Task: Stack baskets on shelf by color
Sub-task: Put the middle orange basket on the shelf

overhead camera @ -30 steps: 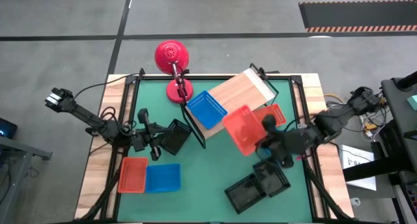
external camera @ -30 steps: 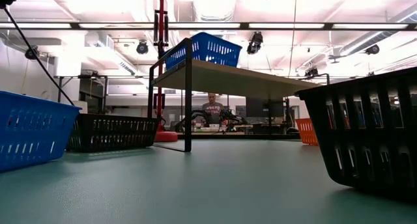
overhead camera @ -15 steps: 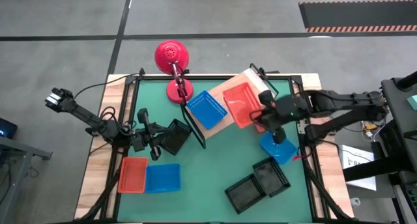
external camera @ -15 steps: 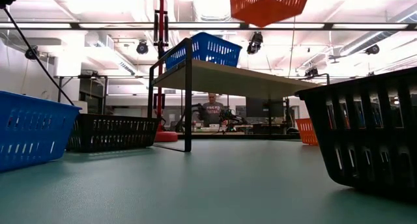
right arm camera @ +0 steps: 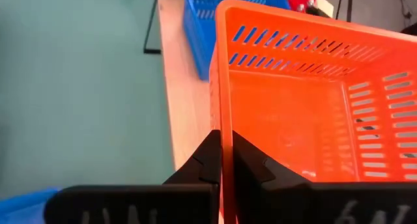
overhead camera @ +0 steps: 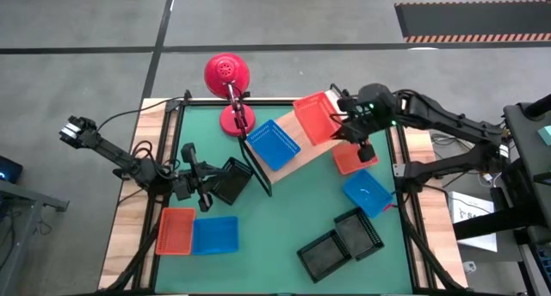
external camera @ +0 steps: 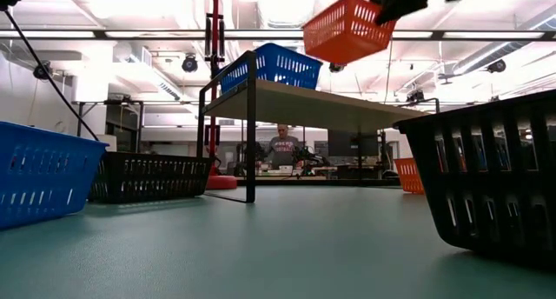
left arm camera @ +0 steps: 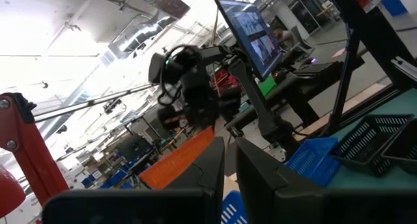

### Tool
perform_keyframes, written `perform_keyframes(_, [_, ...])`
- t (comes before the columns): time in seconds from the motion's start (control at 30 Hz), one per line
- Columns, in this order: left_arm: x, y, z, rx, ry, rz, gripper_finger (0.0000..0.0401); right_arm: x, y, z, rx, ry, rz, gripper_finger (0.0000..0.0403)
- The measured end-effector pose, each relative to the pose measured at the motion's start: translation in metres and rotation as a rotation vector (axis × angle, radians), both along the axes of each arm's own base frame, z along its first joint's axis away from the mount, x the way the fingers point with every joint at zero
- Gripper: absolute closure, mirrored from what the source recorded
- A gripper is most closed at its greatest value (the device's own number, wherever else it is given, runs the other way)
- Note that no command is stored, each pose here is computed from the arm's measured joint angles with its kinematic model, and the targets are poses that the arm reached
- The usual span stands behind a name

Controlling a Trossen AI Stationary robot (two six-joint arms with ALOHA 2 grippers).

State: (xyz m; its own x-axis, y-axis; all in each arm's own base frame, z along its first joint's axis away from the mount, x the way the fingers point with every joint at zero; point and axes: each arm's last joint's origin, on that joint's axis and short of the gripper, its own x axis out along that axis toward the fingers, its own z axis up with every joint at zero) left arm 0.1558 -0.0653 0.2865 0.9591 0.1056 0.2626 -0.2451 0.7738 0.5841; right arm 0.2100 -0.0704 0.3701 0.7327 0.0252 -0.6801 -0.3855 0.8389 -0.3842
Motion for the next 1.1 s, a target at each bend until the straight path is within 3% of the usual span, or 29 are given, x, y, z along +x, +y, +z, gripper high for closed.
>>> perform_keyframes(0.27, [0.000, 0.000, 0.000, 0.000, -0.001, 0.000, 0.0379, 0.023, -0.032, -0.028, 0.024, 0.092, 0.014, 0.0394])
perform_keyframes(0.5, [0.000, 0.000, 0.000, 0.000, 0.001, 0.000, 0.0379, 0.042, -0.042, -0.050, 0.064, 0.160, 0.054, 0.0394])
perform_keyframes(0.7, [0.000, 0.000, 0.000, -0.001, 0.001, 0.000, 0.0379, 0.046, -0.042, -0.054, 0.125, 0.151, 0.094, 0.0394])
perform_keyframes(1.1, [0.000, 0.000, 0.000, -0.002, 0.001, -0.001, 0.0379, 0.046, -0.023, -0.050, 0.147, 0.161, 0.135, 0.0394])
